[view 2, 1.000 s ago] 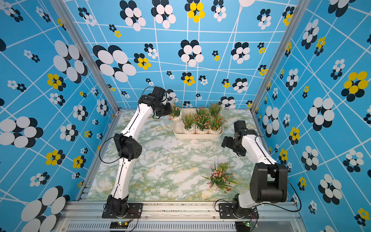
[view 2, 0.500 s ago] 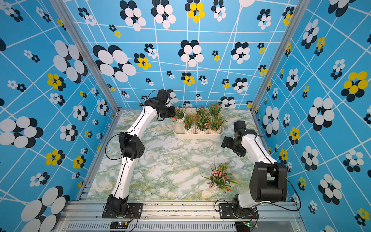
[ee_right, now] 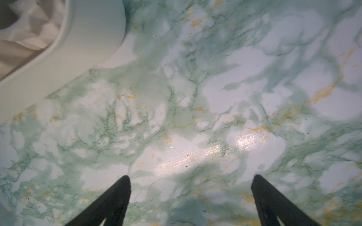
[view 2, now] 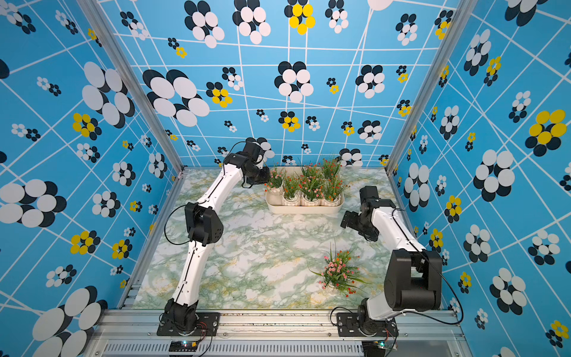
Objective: Put the potted gypsophila into the storage box
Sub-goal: Place the baby's breath potted plant at the storage box.
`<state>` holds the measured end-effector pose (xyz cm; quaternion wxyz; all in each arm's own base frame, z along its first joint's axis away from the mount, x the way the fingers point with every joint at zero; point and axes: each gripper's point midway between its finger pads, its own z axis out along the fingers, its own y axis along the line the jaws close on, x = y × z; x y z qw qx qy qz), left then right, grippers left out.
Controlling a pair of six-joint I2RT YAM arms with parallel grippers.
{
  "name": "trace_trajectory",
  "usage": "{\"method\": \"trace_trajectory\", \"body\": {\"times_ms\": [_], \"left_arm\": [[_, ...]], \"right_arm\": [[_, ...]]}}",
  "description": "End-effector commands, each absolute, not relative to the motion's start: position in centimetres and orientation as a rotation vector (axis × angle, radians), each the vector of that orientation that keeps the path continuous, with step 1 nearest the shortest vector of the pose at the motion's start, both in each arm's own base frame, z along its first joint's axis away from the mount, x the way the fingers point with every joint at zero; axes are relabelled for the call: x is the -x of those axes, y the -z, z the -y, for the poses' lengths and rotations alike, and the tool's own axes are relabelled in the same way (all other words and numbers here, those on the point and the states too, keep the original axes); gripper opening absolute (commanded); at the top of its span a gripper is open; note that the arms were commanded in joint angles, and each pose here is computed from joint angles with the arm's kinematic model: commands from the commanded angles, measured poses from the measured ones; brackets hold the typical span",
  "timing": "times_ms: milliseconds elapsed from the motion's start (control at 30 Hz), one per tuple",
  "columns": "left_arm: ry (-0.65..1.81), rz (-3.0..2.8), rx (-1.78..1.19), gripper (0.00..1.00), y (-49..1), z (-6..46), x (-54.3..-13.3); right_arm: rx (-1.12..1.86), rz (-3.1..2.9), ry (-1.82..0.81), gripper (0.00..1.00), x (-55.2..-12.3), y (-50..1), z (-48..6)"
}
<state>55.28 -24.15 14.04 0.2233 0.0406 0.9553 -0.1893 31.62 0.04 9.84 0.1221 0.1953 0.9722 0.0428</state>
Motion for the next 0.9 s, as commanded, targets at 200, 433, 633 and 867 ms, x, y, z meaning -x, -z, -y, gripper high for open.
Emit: {"method": "trace_trajectory", "body": {"times_ms": [200, 433, 633, 867], "left_arm": [[0.48, -2.704, -0.146, 0.0, -11.2, 24.0, -54.8], [0.476, -2.723, -0.142, 0.0, -10.0, 24.0, -54.8], [0.476, -2.738, -0.139, 0.08, -9.3, 24.1, -54.9], [0.492, -2.738, -0.128, 0.15, -9.2, 24.2, -55.0]], "right_arm": [[-0.572, -2.879, -0.141, 0.99, -31.0, -8.8, -0.2], [-0.568, -2.889, -0.135, 0.99, -30.7, -8.5, -0.2], [-0.572, -2.893, -0.136, 0.99, -30.3, -8.6, -0.2], [-0.744, -2.905, -0.056, 0.99, -29.0, -10.7, 1.8]]}}
